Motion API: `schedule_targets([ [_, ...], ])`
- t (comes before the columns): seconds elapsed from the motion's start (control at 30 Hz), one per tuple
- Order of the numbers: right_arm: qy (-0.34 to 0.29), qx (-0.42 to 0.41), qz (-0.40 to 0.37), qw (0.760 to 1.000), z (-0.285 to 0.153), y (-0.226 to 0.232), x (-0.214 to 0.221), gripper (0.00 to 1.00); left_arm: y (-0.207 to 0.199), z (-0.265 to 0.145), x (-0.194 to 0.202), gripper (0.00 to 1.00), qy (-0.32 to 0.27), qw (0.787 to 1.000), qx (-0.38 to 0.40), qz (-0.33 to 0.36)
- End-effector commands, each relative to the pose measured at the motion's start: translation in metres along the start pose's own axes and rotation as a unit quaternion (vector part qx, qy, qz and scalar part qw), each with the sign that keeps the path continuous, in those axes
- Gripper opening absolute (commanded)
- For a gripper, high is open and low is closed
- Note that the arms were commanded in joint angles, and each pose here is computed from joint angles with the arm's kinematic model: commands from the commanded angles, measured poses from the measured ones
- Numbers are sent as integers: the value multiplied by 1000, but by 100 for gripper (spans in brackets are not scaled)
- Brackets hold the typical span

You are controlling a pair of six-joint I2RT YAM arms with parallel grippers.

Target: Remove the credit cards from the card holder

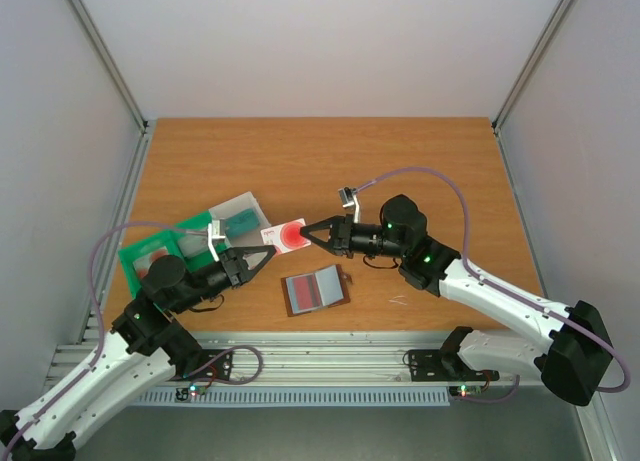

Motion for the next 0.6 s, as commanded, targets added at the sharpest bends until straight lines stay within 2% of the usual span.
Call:
schedule_targets([
  [0.0, 1, -7, -23, 1000, -2, 2, 2, 10, -7, -2, -1, 0, -1, 1000, -2, 20],
  [0.13, 2, 8, -27, 1000, -8, -4, 7, 27, -4, -6, 0, 0, 0, 999, -17, 29],
  [0.27, 11, 20, -35, 999, -15, -5, 13, 56, 5, -11, 0, 0, -5, 998, -51, 24],
  [0.5, 12, 48, -50, 998, -32, -10, 24, 97, 23, -24, -4, 0, -1, 982, -181, 56],
  [0.57, 11, 55, -58, 997, -36, -10, 25, 98, 26, -28, -7, 0, -4, 975, -212, 66],
])
Point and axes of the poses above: each gripper's point midway between its finger pads, its own z axis out along the fingers, its own y axis along the line the jaws close on, x = y × z, the point moved 3 cm from there along -z, back along the fingers, and after that the axes turned 10 degrees about -z, right-handed, at the moved point
